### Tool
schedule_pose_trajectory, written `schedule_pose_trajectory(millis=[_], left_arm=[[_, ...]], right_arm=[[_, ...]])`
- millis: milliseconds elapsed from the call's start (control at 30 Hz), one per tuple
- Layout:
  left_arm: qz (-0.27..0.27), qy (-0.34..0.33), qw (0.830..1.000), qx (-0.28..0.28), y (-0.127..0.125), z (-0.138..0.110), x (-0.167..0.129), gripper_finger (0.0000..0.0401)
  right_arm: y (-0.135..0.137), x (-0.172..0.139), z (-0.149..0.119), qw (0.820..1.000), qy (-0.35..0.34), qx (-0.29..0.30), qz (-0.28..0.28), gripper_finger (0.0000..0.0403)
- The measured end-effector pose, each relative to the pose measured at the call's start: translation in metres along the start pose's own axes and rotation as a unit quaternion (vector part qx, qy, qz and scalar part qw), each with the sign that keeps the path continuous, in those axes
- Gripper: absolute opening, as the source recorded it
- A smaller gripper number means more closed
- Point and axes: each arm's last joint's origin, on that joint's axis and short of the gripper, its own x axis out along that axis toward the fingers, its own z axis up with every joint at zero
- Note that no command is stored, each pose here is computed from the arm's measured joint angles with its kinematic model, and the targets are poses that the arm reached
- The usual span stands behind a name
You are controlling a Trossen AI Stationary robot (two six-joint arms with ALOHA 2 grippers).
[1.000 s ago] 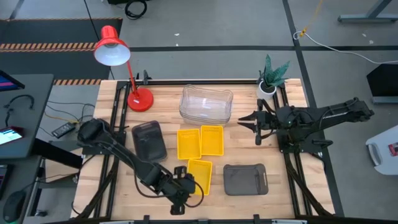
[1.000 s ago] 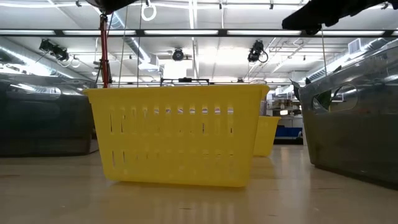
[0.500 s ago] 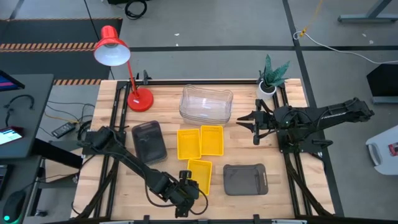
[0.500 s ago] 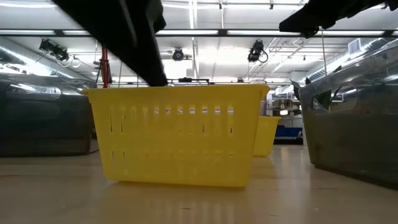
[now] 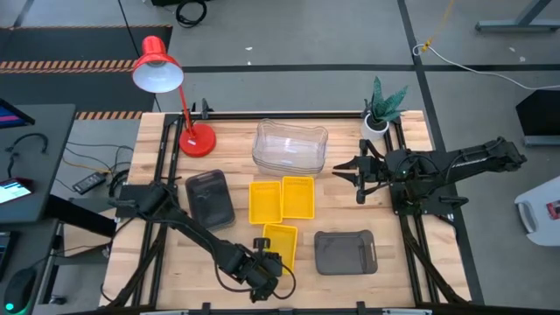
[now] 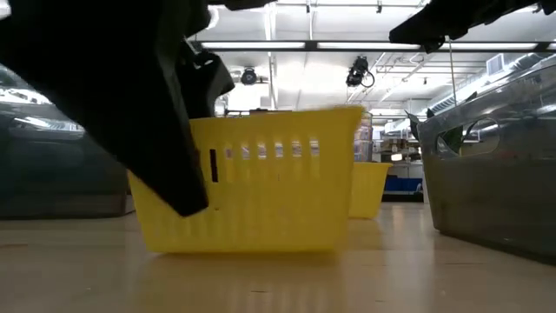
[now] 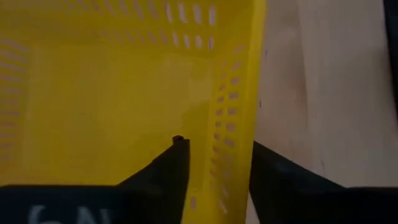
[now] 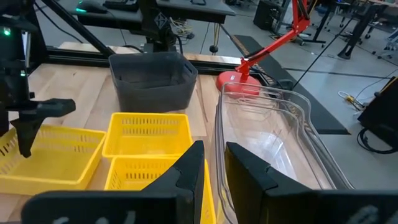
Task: Stack baskets by color
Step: Stack the bottom yellow bin on the top of the left yellow bin
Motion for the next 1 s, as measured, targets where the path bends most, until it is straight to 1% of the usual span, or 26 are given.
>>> schedule_pose_trajectory(millis=[133, 267, 300, 433, 500, 633, 733, 867, 1000], left_arm=[[-0.022, 0.013, 1.000, -0.002, 0.000, 0.000, 0.001, 0.0095], [-0.059, 0.032, 0.998, -0.005, 0.000, 0.000, 0.000, 0.0025], [-0.069, 0.036, 0.997, -0.008, 0.000, 0.001, -0.001, 0.0014], [-0.119, 0.049, 0.991, -0.025, 0.001, 0.006, -0.010, 0.0012], [-0.129, 0.047, 0.990, -0.031, 0.004, 0.011, -0.021, 0.0010], [-0.144, 0.038, 0.987, -0.062, 0.011, 0.021, -0.051, 0.0005], [-0.151, 0.012, 0.986, -0.071, 0.016, 0.028, -0.071, 0.0005], [-0.137, 0.000, 0.987, -0.081, 0.024, 0.030, -0.088, 0.0005], [-0.115, 0.027, 0.989, -0.091, 0.033, 0.026, -0.095, 0.0005]], right_arm=[[0.000, 0.000, 0.000, 1.000, 0.000, 0.003, 0.000, 0.0071], [0.000, 0.000, 0.000, 1.000, 0.000, 0.001, 0.000, 0.0071], [0.000, 0.000, 0.000, 1.000, 0.000, 0.001, 0.000, 0.0071], [0.000, 0.000, 0.000, 1.000, 0.000, 0.001, 0.000, 0.0071], [0.000, 0.000, 0.000, 1.000, 0.000, 0.000, 0.000, 0.0071], [0.000, 0.000, 0.000, 1.000, 0.000, 0.001, 0.000, 0.0071], [0.000, 0.000, 0.000, 1.000, 0.000, 0.001, 0.000, 0.0071], [0.000, 0.000, 0.000, 1.000, 0.000, 0.001, 0.000, 0.0071], [0.000, 0.000, 0.000, 1.000, 0.000, 0.001, 0.000, 0.0071]])
